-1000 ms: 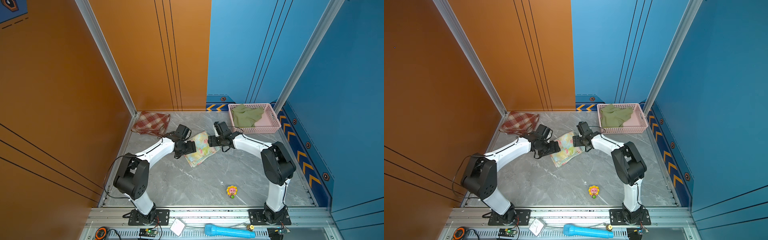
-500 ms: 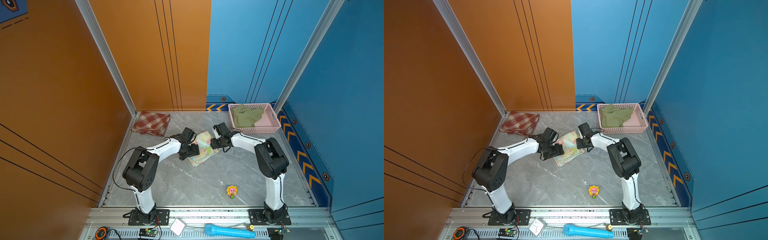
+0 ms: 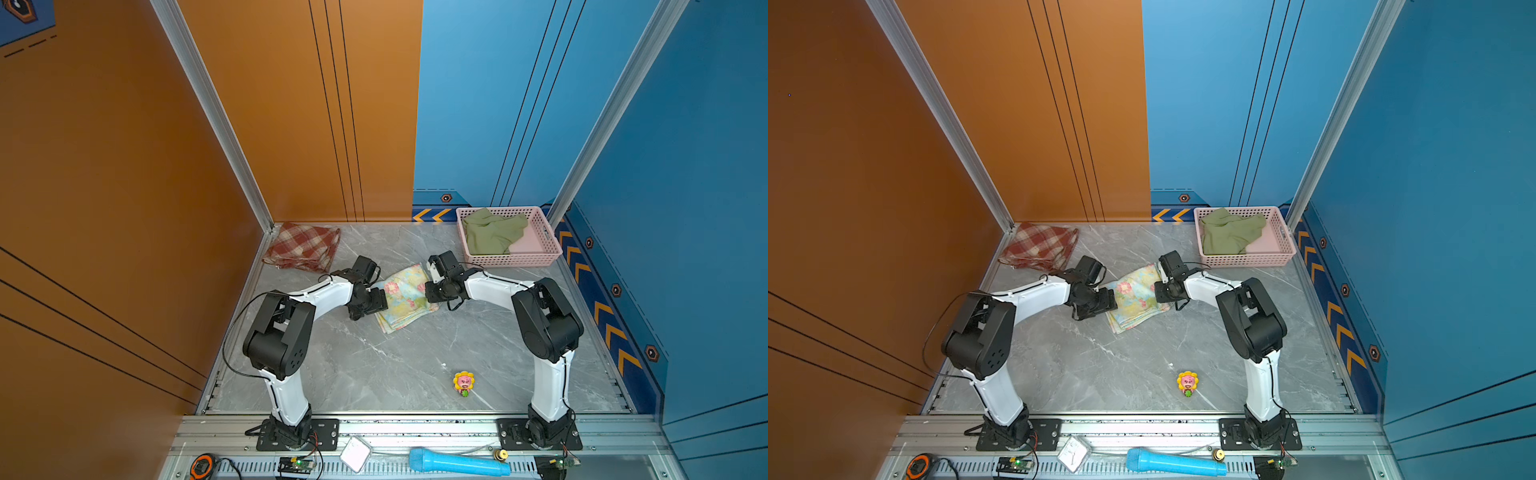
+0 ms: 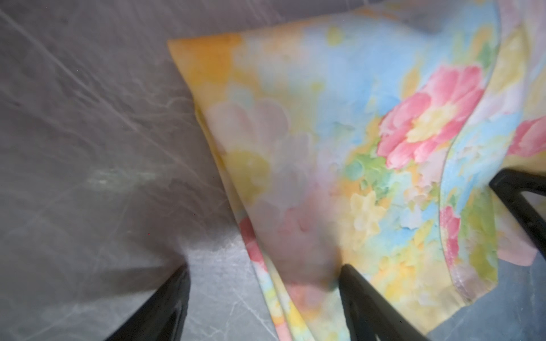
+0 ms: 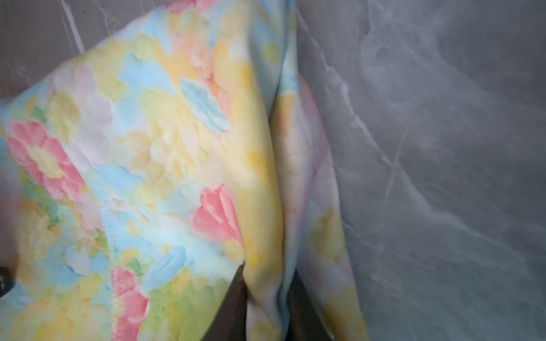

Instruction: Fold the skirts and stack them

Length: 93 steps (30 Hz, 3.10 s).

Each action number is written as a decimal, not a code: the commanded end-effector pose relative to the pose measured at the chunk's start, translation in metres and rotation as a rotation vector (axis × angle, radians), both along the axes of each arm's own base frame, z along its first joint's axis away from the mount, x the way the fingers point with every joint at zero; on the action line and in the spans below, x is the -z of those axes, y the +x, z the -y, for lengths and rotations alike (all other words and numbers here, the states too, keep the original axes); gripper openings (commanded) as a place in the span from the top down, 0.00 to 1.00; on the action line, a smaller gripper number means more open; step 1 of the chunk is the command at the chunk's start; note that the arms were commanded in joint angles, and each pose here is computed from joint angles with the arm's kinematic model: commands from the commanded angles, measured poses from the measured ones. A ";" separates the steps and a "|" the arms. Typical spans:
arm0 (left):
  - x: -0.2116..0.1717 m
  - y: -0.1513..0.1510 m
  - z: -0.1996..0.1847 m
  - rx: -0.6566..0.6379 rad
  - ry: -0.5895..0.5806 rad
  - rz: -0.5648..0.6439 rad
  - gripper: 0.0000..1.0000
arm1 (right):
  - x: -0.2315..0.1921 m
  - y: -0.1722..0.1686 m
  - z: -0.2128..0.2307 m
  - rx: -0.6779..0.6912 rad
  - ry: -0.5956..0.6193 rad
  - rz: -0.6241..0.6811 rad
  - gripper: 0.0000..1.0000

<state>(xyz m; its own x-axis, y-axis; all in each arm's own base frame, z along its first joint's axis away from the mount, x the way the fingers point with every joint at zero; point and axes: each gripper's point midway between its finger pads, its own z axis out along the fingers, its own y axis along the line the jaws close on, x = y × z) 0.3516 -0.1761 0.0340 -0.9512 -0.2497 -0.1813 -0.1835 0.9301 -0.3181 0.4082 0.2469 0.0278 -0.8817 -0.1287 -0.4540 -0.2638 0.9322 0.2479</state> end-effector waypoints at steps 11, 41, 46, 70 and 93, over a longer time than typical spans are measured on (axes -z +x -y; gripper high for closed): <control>0.017 -0.015 0.002 -0.002 -0.069 -0.050 0.19 | 0.002 -0.035 -0.005 0.223 0.108 -0.064 0.80; 0.083 -0.030 -0.002 -0.034 -0.148 -0.143 0.30 | 0.019 -0.037 -0.013 0.248 0.181 -0.151 0.81; 0.083 -0.020 0.009 -0.031 -0.210 -0.103 0.33 | 0.019 -0.037 -0.013 0.252 0.185 -0.153 0.81; -0.048 0.081 -0.003 -0.079 -0.241 0.203 1.00 | -0.055 -0.025 0.005 0.219 0.210 -0.010 0.39; -0.172 0.227 -0.105 -0.345 -0.336 0.510 1.00 | -0.088 -0.027 0.034 0.255 0.158 0.084 0.25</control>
<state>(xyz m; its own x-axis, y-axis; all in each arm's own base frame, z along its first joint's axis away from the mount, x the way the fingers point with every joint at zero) 0.5587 -0.0816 0.1898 -0.6624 -0.6008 -0.4476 -0.2147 0.7246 -0.6549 0.3871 0.2274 0.1237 -0.8337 0.1793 -0.5223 -0.0762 0.8994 0.4304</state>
